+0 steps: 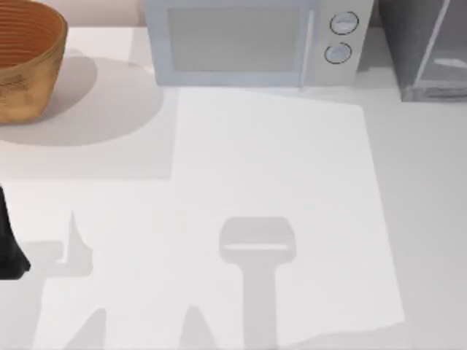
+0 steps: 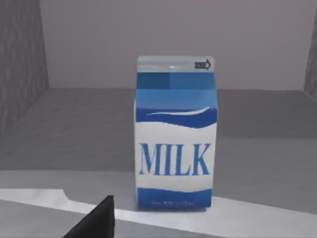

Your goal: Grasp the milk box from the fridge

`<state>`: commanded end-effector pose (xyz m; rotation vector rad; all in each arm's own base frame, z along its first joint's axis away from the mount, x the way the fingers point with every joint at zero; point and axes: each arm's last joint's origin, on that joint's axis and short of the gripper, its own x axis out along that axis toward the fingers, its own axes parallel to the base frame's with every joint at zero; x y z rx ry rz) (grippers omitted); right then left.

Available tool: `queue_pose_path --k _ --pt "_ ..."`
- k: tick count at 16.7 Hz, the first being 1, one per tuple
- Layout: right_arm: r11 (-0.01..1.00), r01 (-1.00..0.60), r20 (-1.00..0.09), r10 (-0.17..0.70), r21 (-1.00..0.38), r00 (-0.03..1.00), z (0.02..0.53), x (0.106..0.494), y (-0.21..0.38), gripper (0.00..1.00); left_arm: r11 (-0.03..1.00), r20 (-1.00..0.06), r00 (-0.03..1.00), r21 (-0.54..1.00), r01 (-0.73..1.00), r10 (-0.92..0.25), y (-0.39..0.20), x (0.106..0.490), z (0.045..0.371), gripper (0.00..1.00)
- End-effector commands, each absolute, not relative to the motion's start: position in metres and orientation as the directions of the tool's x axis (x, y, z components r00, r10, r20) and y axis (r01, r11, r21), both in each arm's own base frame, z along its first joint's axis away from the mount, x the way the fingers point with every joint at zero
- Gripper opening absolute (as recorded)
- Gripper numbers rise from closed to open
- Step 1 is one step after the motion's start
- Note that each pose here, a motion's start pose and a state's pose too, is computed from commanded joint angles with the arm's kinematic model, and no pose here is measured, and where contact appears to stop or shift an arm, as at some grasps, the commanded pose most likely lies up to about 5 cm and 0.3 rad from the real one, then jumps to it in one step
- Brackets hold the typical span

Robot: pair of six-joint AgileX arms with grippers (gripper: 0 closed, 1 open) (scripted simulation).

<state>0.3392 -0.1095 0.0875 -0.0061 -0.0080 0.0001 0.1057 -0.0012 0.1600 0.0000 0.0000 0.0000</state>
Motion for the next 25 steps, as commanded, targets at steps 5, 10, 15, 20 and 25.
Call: queue_pose_path --k 5,10,15,20,25 --pt "1.000 0.009 0.004 -0.009 -0.004 1.000 0.073 0.402 -0.091 1.00 1.000 0.000 1.000 0.000 0.000 0.000 -0.001 0.106 0.160 1.00" --pt "1.000 0.010 0.000 -0.010 -0.003 1.000 0.071 0.408 -0.087 1.00 1.000 0.000 1.000 0.000 0.000 0.000 -0.001 0.106 0.160 1.00" --pt "1.000 0.010 -0.003 -0.010 -0.002 1.000 0.069 0.422 -0.089 1.00 1.000 0.000 1.000 0.000 0.000 0.000 -0.001 0.106 0.160 1.00" --pt "1.000 0.010 0.004 -0.010 -0.003 1.000 0.071 0.461 -0.089 1.00 1.000 0.000 1.000 0.000 0.000 0.000 -0.001 0.106 0.160 1.00" --pt "1.000 0.010 0.000 -0.010 -0.003 1.000 0.071 0.468 -0.088 1.00 1.000 0.000 1.000 0.000 0.000 0.000 -0.001 0.106 0.160 1.00"
